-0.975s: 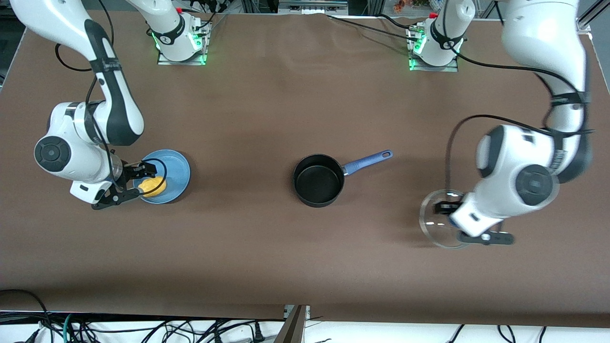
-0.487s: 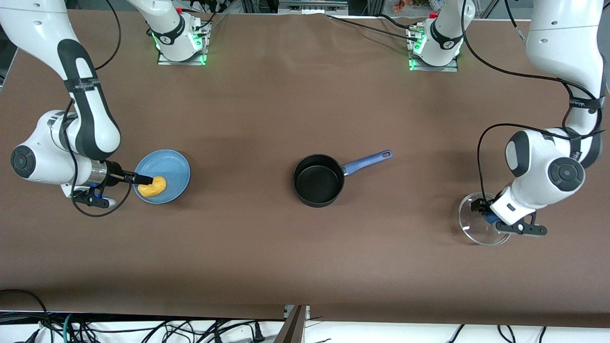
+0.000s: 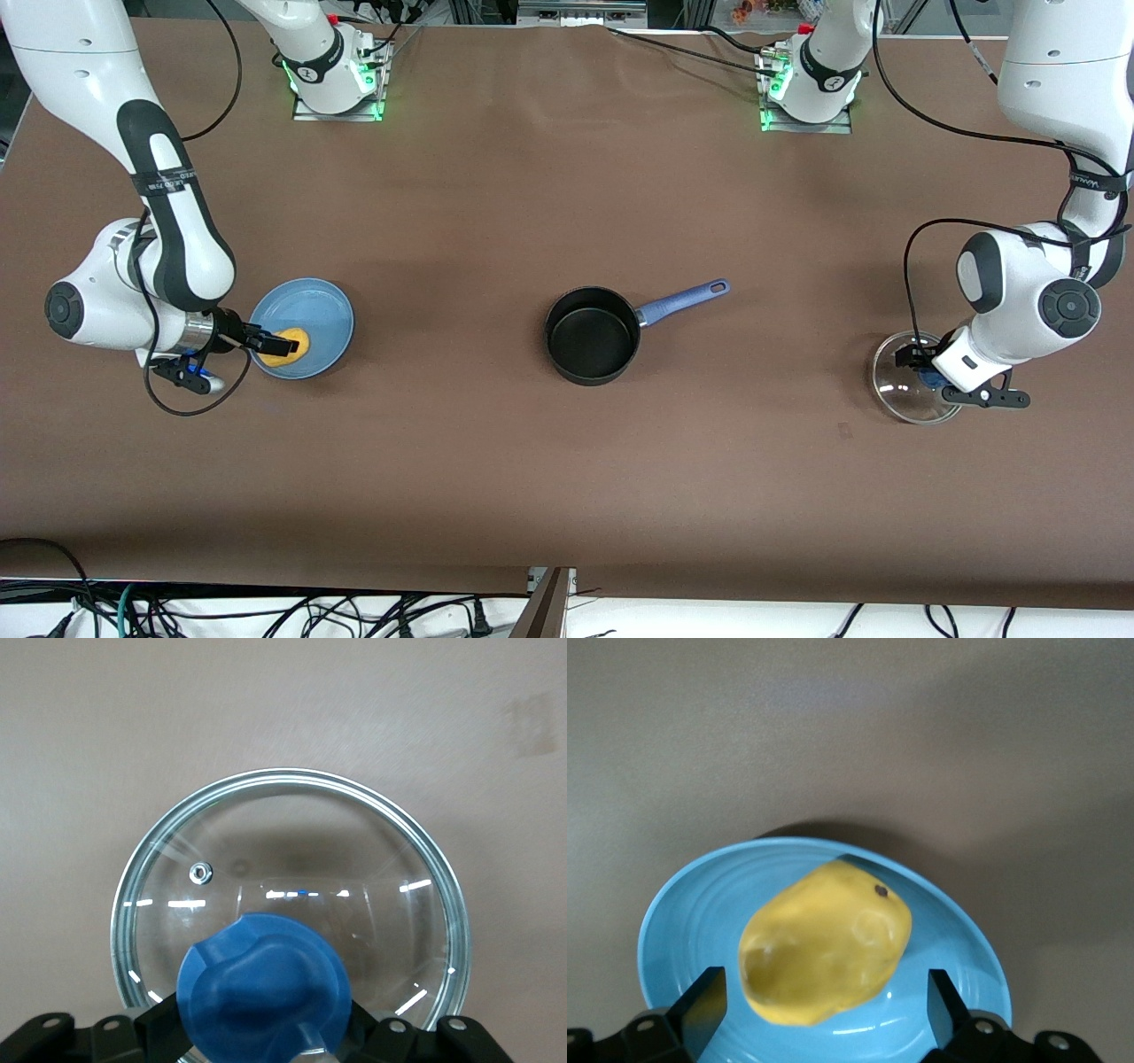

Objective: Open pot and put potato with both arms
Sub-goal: 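Set the lid down with the left gripper while the right gripper lifts potato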

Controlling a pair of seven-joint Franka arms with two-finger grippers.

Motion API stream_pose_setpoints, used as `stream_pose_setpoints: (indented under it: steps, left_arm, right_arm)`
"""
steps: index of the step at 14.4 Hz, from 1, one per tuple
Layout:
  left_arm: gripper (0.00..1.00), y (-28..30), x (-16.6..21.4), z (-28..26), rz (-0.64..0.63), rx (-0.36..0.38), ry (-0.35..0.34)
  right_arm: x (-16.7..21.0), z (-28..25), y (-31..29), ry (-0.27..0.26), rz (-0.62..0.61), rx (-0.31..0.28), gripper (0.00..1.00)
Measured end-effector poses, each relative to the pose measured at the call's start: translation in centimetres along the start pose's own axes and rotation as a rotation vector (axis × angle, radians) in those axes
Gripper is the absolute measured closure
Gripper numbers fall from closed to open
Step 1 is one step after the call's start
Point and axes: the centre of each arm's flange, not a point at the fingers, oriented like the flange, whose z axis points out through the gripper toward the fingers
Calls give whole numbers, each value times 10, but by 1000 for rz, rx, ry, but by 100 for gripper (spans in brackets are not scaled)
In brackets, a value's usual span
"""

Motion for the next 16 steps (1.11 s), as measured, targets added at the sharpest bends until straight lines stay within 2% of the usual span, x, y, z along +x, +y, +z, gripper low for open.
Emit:
stream_pose_setpoints:
  steps: [4,5,6,8,9,12,16]
  left_arm:
    - [39,-8,-7,16,-24,-11,-22]
    - [34,-8,-7,15,-24,-12,-21]
    - [24,-8,-6,15,-26,-12,-20]
    - [7,-7,-5,11,-38,-26,-26]
    - [0,-6,-3,6,-55,-49,-36]
    - [0,-2,16,-40,-69,-96,-72]
    - [0,-1,24,-125,-97,-115,-86]
  right_arm:
    - [4,8,-2,26,-4,-3,2]
    - [4,9,-4,28,-6,-3,4]
    - [4,9,-6,28,-10,-2,4]
    - [3,9,-15,29,-24,-1,23]
    - [3,8,-19,32,-31,-1,25]
    - [2,5,-28,19,-39,2,27]
    - [0,-36,-70,-81,59,19,27]
